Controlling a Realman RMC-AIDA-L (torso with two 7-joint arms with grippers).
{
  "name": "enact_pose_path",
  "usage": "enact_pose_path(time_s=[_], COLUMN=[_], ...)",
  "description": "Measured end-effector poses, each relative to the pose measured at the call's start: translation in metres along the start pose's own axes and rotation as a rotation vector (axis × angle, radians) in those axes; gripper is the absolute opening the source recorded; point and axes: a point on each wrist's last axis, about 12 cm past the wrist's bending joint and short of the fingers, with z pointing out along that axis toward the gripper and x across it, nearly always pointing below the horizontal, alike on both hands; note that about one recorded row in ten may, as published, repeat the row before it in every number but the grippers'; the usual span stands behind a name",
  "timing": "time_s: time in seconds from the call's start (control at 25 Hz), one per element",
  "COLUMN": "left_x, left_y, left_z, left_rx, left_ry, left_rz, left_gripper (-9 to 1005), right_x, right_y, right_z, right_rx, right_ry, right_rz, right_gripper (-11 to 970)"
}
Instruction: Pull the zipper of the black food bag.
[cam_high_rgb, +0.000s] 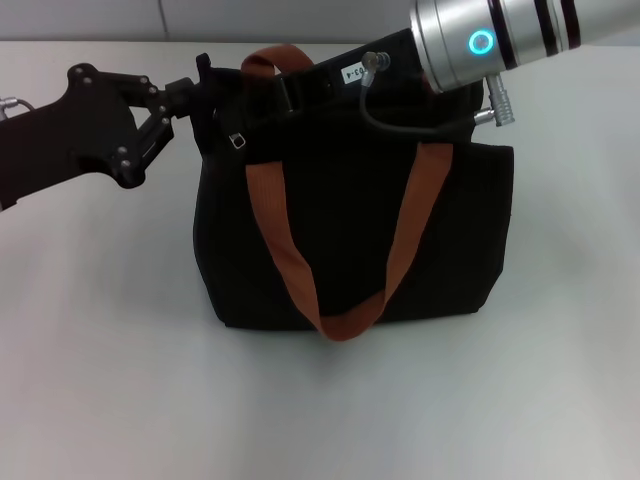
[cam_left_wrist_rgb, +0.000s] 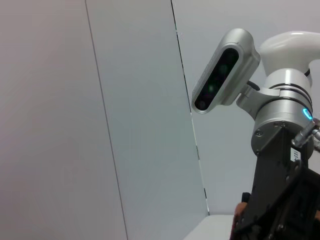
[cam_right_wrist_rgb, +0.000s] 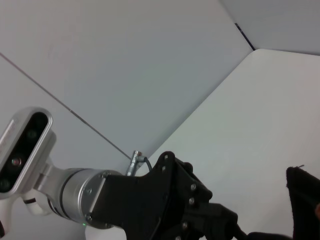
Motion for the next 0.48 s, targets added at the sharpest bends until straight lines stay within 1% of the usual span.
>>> enact_pose_path(time_s=[0.2,0.48], left_x=[0.0004,0.0020], left_y=[-0.0005,-0.0010], left_z=[-0.0032,-0.0073], left_rx=[-0.016,-0.032], left_ry=[-0.009,-0.007], left_rz=[-0.004,-0.011], left_gripper=[9,10], right_x=[-0.0027,-0.0077], right_y=[0.0029,0.0072], right_z=[0.0028,0.0006], right_rx=[0.034,0.085], right_ry=[0.037,0.067], right_rz=[-0.019,-0.035], right_gripper=[-1,-1])
